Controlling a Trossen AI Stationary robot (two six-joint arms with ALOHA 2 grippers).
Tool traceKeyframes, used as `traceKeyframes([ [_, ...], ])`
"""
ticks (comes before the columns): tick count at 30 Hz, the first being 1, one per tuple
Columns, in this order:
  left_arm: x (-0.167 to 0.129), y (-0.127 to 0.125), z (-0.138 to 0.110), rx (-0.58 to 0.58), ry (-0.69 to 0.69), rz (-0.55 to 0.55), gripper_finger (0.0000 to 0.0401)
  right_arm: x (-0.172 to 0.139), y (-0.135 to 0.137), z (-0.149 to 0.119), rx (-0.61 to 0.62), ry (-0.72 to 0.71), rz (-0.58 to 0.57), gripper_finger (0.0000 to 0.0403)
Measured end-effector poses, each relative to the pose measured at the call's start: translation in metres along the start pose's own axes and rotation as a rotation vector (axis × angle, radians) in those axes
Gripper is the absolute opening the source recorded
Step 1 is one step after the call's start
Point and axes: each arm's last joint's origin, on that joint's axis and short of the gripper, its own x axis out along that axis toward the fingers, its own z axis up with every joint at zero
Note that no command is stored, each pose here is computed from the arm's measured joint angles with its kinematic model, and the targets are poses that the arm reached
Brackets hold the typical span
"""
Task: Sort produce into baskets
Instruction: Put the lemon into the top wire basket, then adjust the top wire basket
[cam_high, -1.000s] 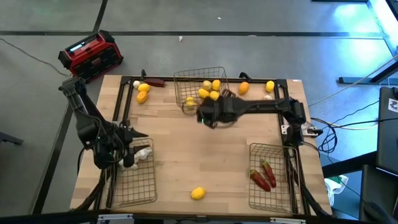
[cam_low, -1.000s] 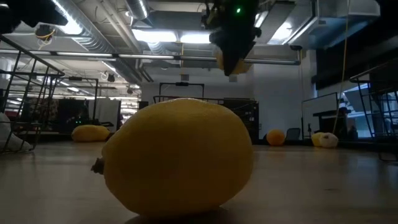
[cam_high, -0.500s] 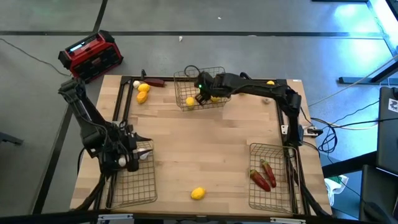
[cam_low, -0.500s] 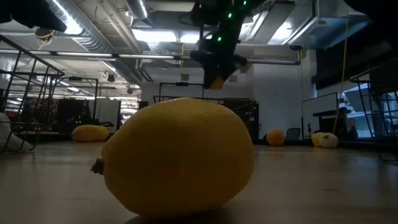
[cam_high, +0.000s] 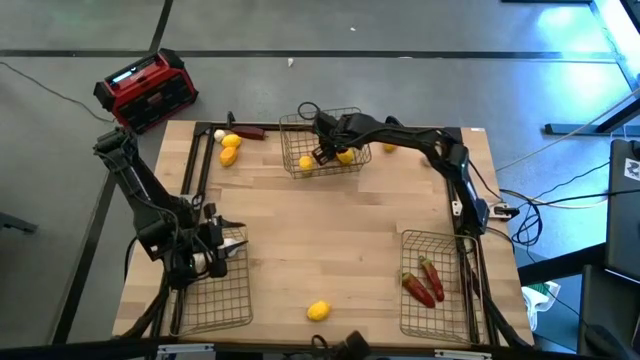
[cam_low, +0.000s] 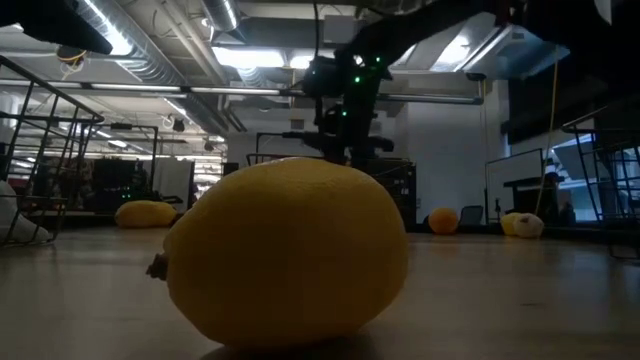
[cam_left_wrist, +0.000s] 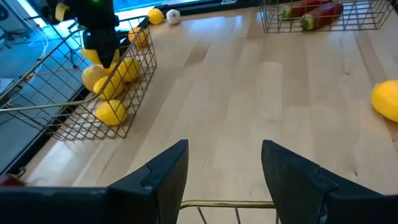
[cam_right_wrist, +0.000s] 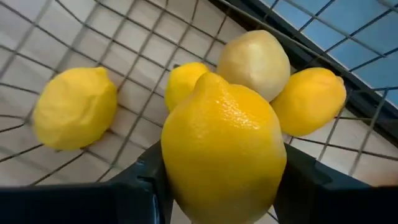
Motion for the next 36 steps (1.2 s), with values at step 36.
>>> traceKeyframes([
  [36,0.0,0.0,0.0,0.002,0.0,0.0,0.0198,-0.059,0.011,0.015,-0.062,-0.111,0.099,0.0287],
])
